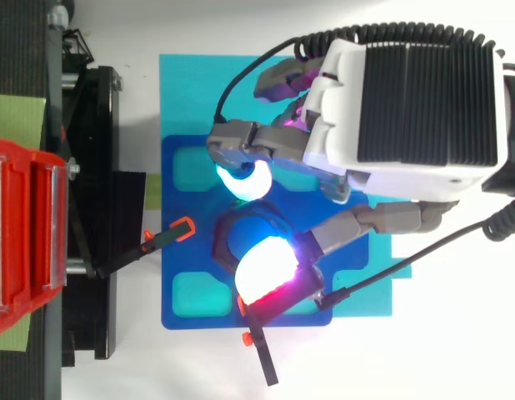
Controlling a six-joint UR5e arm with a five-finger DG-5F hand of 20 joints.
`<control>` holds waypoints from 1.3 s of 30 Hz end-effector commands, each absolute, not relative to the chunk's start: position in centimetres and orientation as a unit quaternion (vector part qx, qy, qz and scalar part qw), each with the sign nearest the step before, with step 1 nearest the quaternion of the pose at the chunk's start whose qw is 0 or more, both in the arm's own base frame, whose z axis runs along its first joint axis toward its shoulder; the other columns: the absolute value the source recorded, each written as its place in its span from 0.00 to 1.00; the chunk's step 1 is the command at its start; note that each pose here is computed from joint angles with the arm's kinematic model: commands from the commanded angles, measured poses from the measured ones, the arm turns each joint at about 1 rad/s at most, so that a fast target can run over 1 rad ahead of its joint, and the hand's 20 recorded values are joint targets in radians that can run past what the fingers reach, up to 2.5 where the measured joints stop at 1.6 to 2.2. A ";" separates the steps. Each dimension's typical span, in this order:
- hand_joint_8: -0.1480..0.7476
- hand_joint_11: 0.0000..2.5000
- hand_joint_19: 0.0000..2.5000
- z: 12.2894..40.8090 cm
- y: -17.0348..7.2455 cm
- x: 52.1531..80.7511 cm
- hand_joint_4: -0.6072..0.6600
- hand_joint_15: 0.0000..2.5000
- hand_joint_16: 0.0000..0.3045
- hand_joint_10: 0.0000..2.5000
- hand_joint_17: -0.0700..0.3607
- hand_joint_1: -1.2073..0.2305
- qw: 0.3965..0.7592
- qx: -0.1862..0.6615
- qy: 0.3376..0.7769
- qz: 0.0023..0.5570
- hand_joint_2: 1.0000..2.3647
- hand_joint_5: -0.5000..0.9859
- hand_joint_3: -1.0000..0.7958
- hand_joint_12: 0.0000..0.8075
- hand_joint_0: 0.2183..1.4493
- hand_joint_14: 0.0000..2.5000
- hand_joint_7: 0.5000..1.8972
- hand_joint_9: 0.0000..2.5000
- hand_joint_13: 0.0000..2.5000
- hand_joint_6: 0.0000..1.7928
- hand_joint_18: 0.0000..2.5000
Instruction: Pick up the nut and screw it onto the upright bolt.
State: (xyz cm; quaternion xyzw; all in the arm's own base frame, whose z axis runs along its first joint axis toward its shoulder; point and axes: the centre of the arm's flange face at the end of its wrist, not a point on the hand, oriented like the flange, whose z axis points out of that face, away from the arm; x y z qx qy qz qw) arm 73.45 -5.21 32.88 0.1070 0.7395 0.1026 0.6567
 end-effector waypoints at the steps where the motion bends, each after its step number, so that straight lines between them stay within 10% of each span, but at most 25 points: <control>1: 0.43 0.10 0.02 33.3 -5.5 73.4 0.57 0.00 0.07 0.00 0.28 0.70 0.654 0.106 0.742 0.100 0.00 0.41 0.28 0.26 0.22 0.00 0.62 0.77 0.51 0.31 0.38; 7: 0.47 0.10 0.02 34.1 -5.9 73.3 0.60 0.00 0.08 0.00 0.29 0.71 0.647 0.104 0.749 0.093 0.00 0.41 0.28 0.28 0.22 0.00 0.69 0.79 0.53 0.28 0.39; 22: 0.49 0.00 0.03 42.0 -8.2 73.0 0.65 0.00 0.15 0.00 0.40 0.74 0.641 0.095 0.759 0.064 0.00 0.26 0.28 0.47 0.20 0.00 0.17 0.44 0.30 0.28 0.22; 29: 0.44 0.00 0.00 38.5 -7.3 73.3 0.59 0.00 0.18 0.00 0.44 0.74 0.644 0.093 0.756 0.068 0.00 0.22 0.28 0.48 0.18 0.00 0.07 0.23 0.09 0.28 0.00; 39: 0.41 0.00 0.00 34.7 -5.7 74.1 0.57 0.00 0.20 0.00 0.49 0.80 0.675 0.098 0.725 0.095 0.00 0.21 0.28 0.47 0.17 0.00 0.06 0.07 0.00 0.28 0.00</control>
